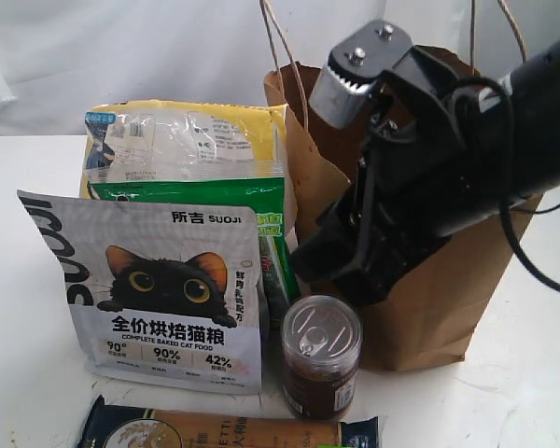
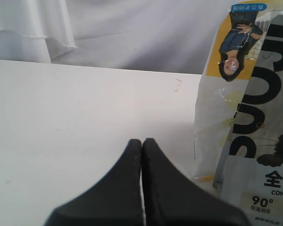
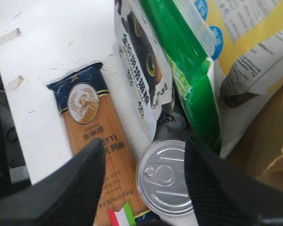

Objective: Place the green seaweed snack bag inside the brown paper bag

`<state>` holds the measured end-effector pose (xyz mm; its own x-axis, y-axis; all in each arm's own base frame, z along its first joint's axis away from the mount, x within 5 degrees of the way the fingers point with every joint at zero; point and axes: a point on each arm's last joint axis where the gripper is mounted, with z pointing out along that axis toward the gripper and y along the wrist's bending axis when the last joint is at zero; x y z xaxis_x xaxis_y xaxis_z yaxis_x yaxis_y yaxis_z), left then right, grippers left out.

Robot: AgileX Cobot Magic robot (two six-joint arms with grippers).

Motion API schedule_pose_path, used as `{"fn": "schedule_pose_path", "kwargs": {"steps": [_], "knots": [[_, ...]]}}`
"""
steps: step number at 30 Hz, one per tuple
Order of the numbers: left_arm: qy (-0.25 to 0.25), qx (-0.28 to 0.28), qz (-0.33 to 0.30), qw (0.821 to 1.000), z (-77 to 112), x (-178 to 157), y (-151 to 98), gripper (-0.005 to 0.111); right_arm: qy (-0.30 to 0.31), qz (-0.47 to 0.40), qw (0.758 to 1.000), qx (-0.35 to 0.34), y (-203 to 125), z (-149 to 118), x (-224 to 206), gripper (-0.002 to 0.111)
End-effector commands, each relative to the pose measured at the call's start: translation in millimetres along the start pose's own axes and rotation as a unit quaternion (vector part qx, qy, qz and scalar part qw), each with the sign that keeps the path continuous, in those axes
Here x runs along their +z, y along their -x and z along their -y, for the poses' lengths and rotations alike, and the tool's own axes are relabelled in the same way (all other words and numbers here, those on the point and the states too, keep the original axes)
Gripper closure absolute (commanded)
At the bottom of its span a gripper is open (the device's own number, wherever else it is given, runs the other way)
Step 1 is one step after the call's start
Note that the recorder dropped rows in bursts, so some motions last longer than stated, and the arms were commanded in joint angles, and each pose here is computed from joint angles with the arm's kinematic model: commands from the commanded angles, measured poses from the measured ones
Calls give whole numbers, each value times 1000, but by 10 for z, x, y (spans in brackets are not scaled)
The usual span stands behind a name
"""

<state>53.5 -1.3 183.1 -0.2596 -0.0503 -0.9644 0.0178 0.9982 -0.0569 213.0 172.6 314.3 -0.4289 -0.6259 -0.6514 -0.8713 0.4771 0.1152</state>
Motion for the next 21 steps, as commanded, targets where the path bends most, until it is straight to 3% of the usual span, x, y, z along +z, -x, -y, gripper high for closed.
{"fn": "schedule_pose_path", "kwargs": {"steps": [1, 14, 21], "knots": [[-3, 1, 4, 1000, 2, 2, -6, 107, -15, 25, 999, 31, -116, 26, 145, 60], [-3, 1, 4, 1000, 2, 2, -6, 107, -34, 8, 999, 22, -288, 127, 399, 60], [-3, 1, 4, 1000, 2, 2, -6, 107, -51, 36, 998, -10, -204, 49, 138, 60]]}}
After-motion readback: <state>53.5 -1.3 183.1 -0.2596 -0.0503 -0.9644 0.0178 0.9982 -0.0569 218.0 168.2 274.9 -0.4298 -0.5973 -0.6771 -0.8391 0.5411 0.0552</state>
